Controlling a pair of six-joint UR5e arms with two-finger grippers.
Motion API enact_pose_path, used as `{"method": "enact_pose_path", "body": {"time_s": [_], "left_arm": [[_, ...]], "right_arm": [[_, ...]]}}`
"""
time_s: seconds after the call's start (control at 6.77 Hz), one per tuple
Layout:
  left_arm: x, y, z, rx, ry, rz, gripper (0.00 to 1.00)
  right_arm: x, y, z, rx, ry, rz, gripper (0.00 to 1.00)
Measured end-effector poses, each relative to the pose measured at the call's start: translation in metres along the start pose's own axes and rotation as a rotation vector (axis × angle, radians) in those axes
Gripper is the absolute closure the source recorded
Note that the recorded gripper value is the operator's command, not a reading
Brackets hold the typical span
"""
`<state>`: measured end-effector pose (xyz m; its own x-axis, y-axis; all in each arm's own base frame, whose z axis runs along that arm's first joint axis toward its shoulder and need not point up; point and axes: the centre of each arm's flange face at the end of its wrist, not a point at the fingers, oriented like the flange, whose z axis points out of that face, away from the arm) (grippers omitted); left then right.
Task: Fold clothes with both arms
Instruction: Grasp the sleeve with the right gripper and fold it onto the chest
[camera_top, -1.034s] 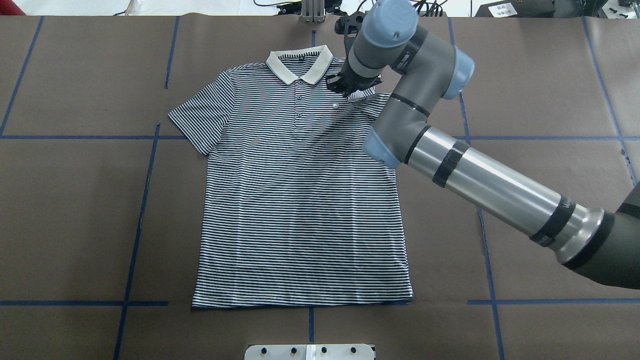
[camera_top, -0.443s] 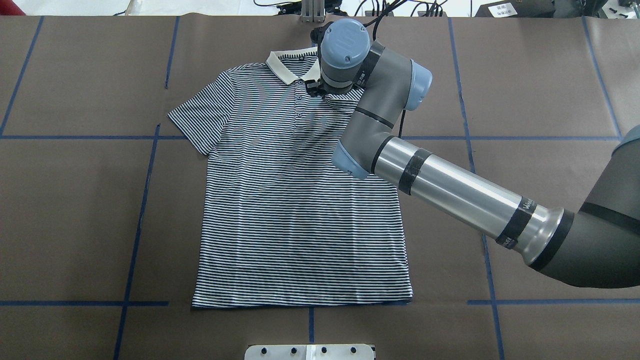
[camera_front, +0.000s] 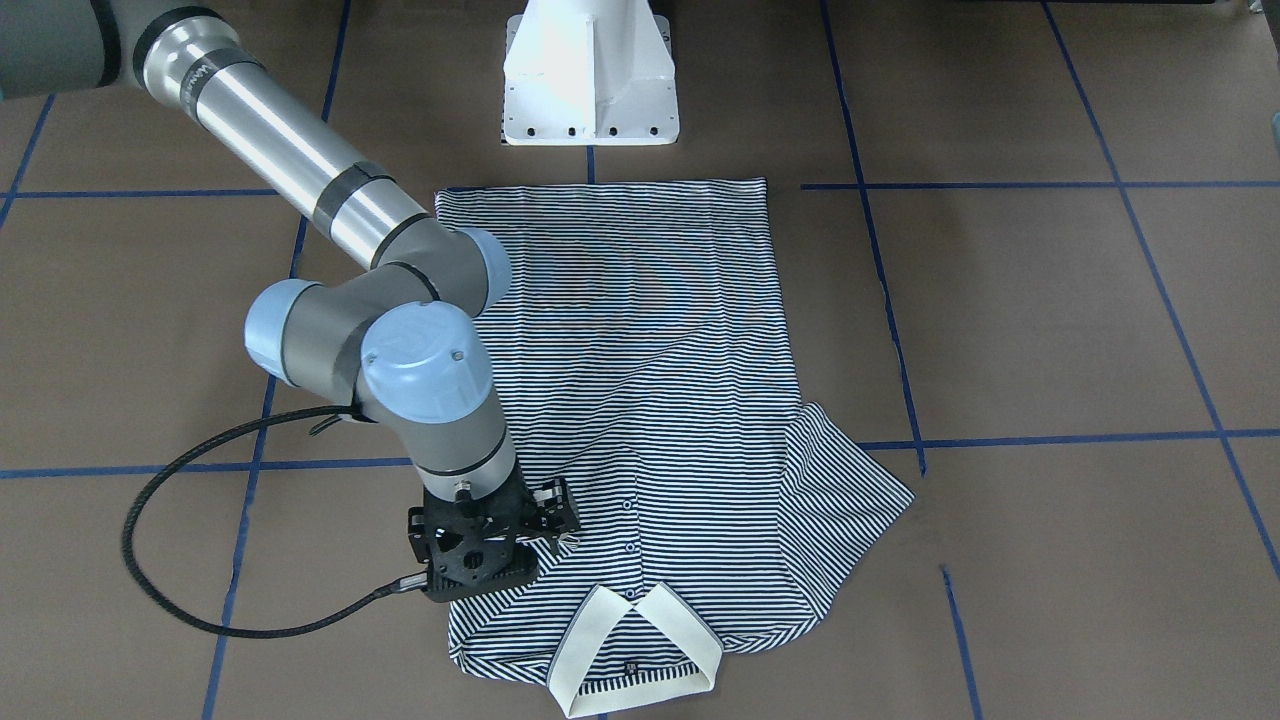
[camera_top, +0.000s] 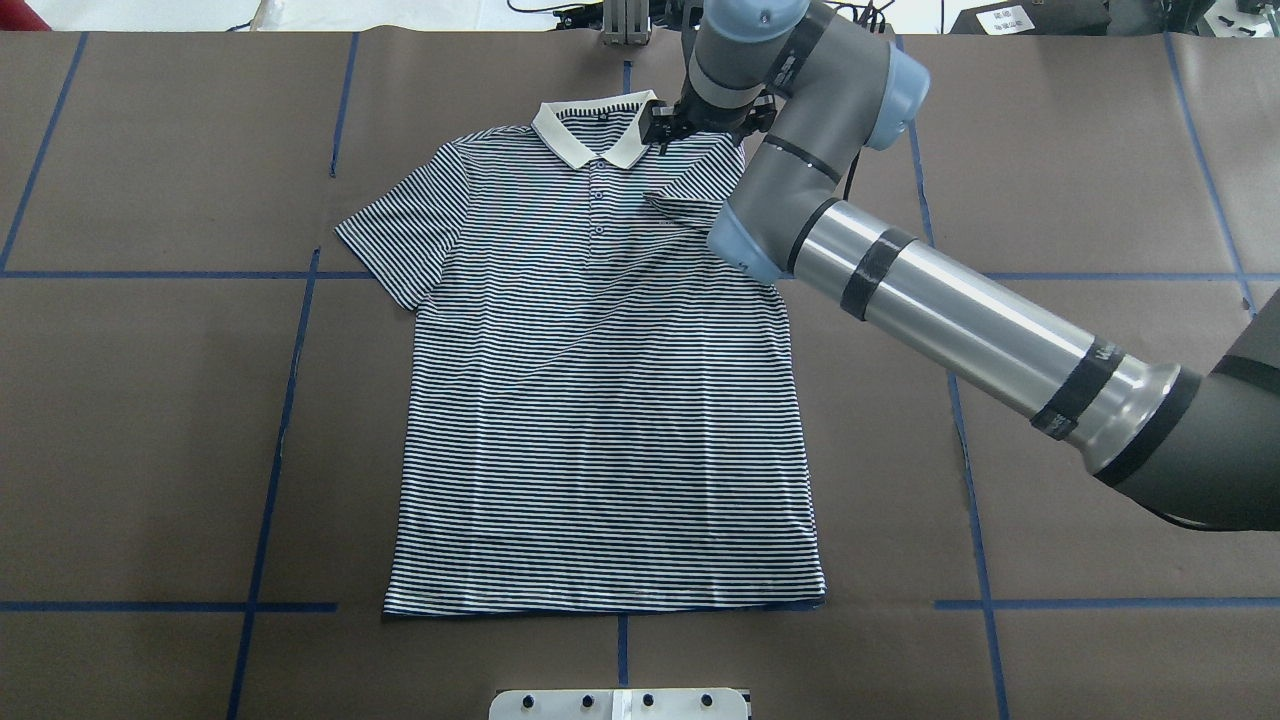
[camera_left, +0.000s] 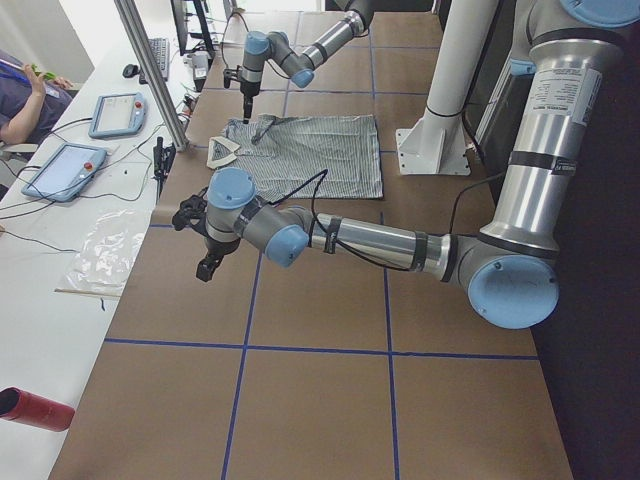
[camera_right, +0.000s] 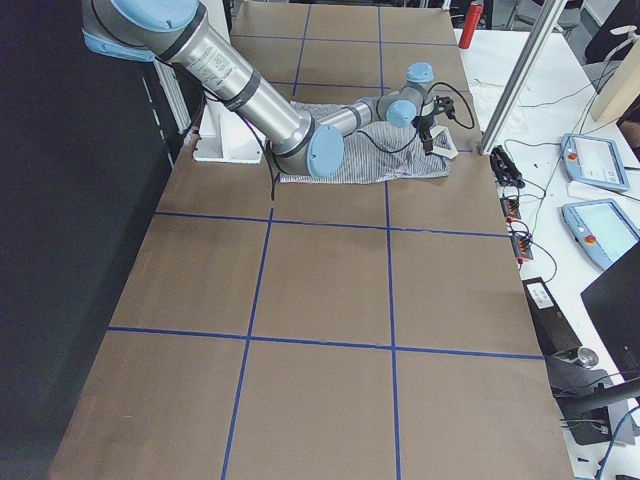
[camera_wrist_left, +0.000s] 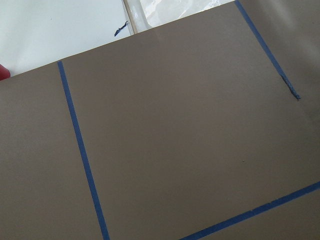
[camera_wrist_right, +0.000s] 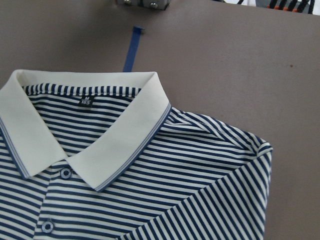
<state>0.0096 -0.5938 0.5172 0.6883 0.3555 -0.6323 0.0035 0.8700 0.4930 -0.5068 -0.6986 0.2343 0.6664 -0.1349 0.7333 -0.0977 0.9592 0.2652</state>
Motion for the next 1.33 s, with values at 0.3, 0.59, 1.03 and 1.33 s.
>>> {"method": "enact_pose_path", "body": {"time_s": [0.3, 0.59, 1.03, 1.33], "left_arm": [[0.006, -0.011, -0.005, 0.016, 0.003, -0.003, 0.0], [0.01, -0.019, -0.008, 0.026, 0.004, -0.008, 0.0], [0.012, -0.027, -0.009, 0.031, 0.004, -0.007, 0.0], [0.012, -0.027, -0.009, 0.031, 0.004, -0.008, 0.0]], "right_arm": [[0.063, 0.016, 0.006, -0.079, -0.036, 0.047, 0.01], [0.082, 0.038, 0.025, -0.121, -0.03, 0.059, 0.01], [0.06, 0.056, 0.037, -0.145, -0.039, 0.035, 0.06], [0.034, 0.063, 0.042, -0.154, -0.051, 0.012, 0.05]]}}
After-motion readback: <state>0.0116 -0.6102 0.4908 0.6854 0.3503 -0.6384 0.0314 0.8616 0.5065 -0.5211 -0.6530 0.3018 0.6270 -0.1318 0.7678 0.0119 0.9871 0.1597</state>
